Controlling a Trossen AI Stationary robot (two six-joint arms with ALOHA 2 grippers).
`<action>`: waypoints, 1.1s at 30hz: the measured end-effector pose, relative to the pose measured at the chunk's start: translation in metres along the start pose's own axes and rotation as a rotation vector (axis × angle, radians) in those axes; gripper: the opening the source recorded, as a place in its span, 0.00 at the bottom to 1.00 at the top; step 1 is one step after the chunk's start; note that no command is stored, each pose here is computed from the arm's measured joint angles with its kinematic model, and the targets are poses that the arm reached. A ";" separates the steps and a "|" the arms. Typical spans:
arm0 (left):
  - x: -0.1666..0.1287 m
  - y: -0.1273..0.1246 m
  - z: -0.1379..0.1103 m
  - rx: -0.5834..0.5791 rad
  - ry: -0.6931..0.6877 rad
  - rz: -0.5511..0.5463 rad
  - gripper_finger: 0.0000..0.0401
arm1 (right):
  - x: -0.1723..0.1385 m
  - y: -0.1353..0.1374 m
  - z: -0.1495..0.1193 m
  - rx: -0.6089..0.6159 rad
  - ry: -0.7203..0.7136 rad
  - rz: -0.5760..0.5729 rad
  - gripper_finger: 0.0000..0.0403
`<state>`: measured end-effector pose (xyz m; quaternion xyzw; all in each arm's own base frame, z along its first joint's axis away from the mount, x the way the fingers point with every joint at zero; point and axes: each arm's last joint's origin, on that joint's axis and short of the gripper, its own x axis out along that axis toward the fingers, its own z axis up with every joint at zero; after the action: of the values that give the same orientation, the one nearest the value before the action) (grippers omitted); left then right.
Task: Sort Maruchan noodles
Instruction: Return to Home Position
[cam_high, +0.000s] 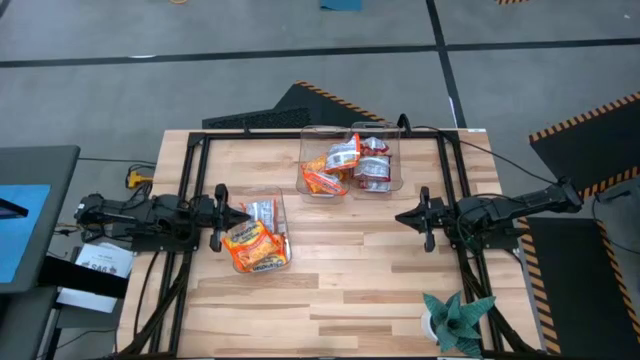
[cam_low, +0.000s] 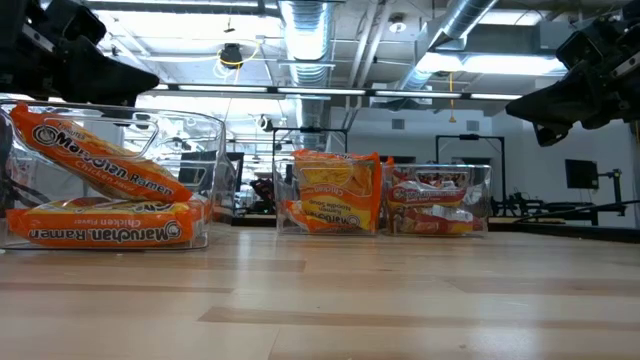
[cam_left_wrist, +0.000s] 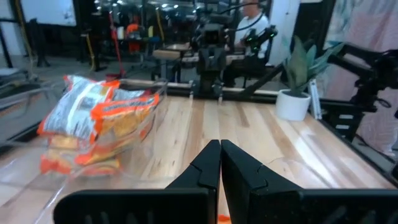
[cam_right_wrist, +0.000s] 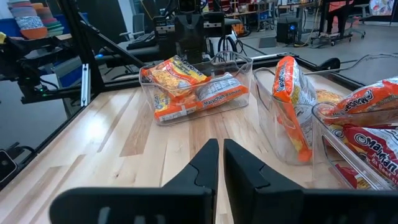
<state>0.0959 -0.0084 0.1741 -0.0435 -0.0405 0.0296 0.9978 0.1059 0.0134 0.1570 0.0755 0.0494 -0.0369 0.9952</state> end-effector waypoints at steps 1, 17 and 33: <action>0.000 0.001 0.000 0.001 0.003 0.009 0.00 | 0.000 0.000 0.000 0.000 0.000 0.000 0.12; 0.001 0.006 -0.001 0.006 0.000 0.060 0.00 | 0.000 0.000 0.000 0.000 0.000 -0.001 0.12; 0.001 0.006 -0.001 0.006 0.002 0.060 0.00 | 0.000 0.000 0.000 0.000 0.001 -0.001 0.12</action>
<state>0.0966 -0.0029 0.1724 -0.0417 -0.0380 0.0595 0.9966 0.1059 0.0134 0.1568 0.0753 0.0497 -0.0374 0.9952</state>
